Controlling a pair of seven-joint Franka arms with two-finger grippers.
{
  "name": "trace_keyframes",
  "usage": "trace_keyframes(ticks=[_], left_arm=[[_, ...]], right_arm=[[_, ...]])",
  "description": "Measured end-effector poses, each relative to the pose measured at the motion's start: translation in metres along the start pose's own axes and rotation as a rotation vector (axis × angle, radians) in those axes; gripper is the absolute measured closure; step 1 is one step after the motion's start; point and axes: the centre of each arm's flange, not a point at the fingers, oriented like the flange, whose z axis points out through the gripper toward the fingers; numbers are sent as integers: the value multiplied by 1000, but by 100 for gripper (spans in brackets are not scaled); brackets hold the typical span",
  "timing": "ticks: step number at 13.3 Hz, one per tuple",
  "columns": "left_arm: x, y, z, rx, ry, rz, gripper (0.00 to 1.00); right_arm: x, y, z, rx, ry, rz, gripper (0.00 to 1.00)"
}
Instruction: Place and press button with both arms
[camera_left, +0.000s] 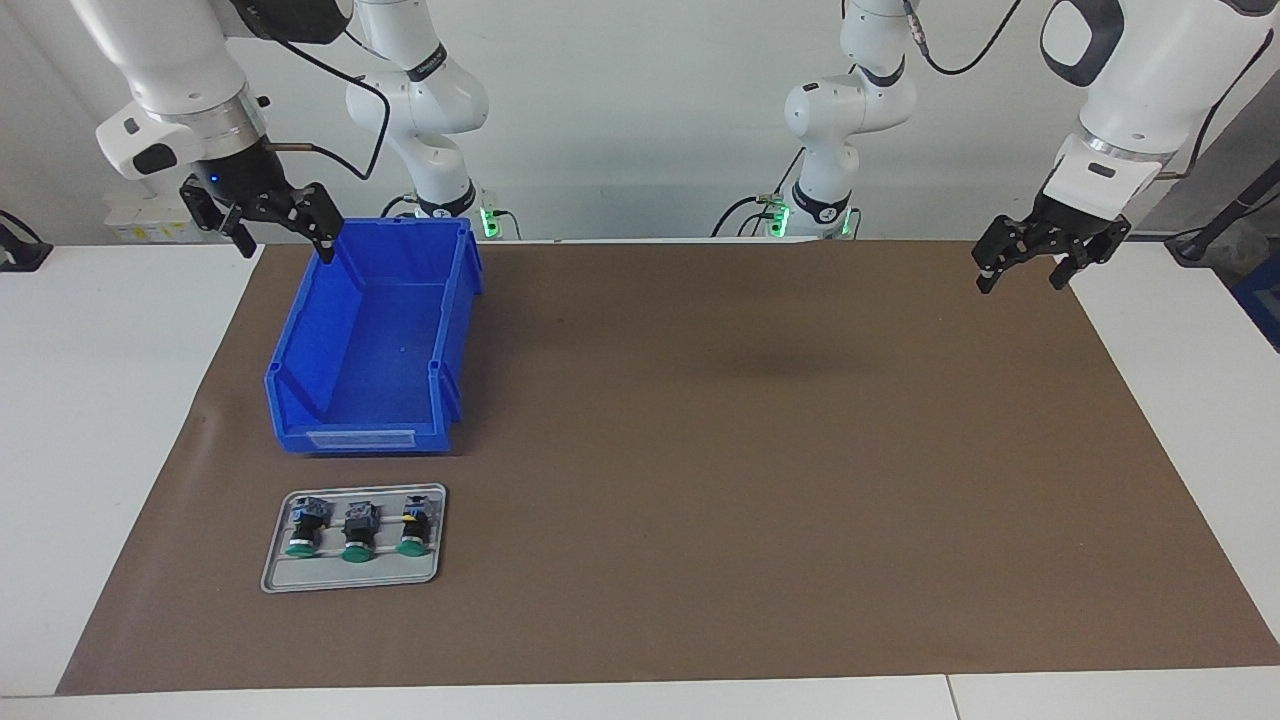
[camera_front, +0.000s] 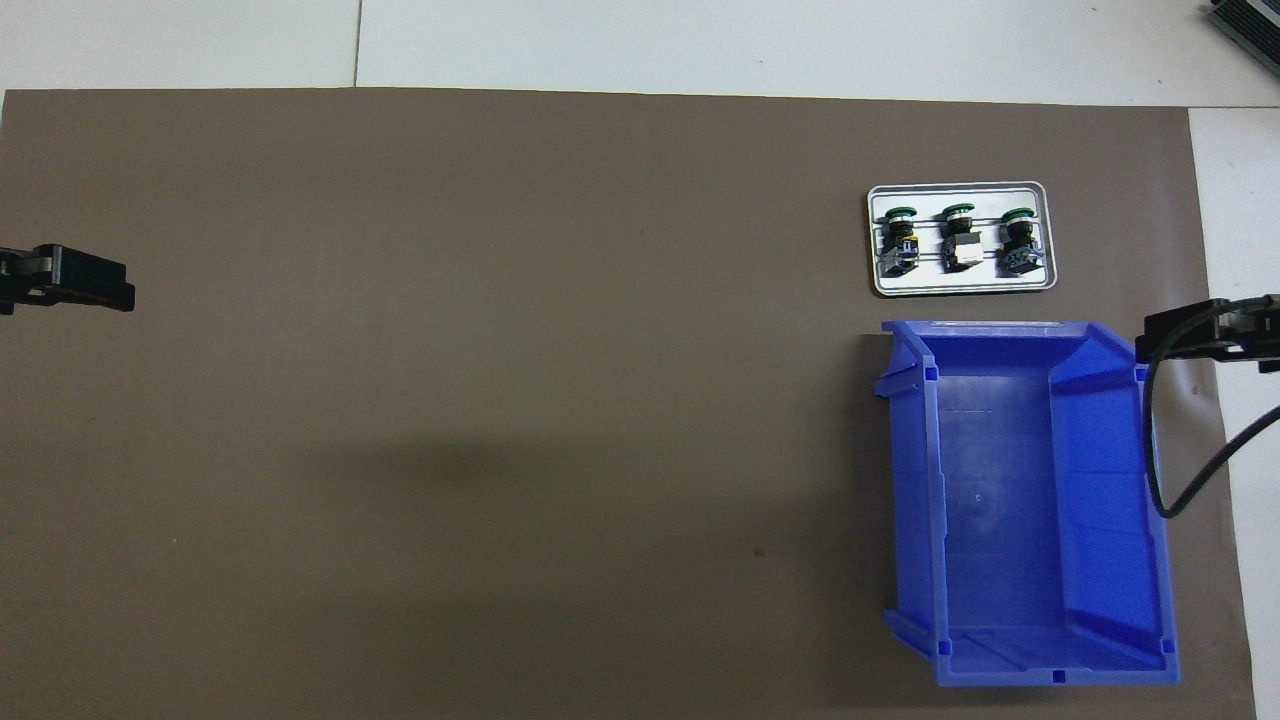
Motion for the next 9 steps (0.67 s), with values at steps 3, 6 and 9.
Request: trace_keyframes(ticks=[3,6,9], left_arm=[[0,0,0,0,0,0,0],[0,0,0,0,0,0,0],[0,0,0,0,-3,1,0]], right_arm=[[0,-1,0,0,0,-2,0],[0,-1,0,0,0,-3,0],[1,-2,1,0,5,-3,0]])
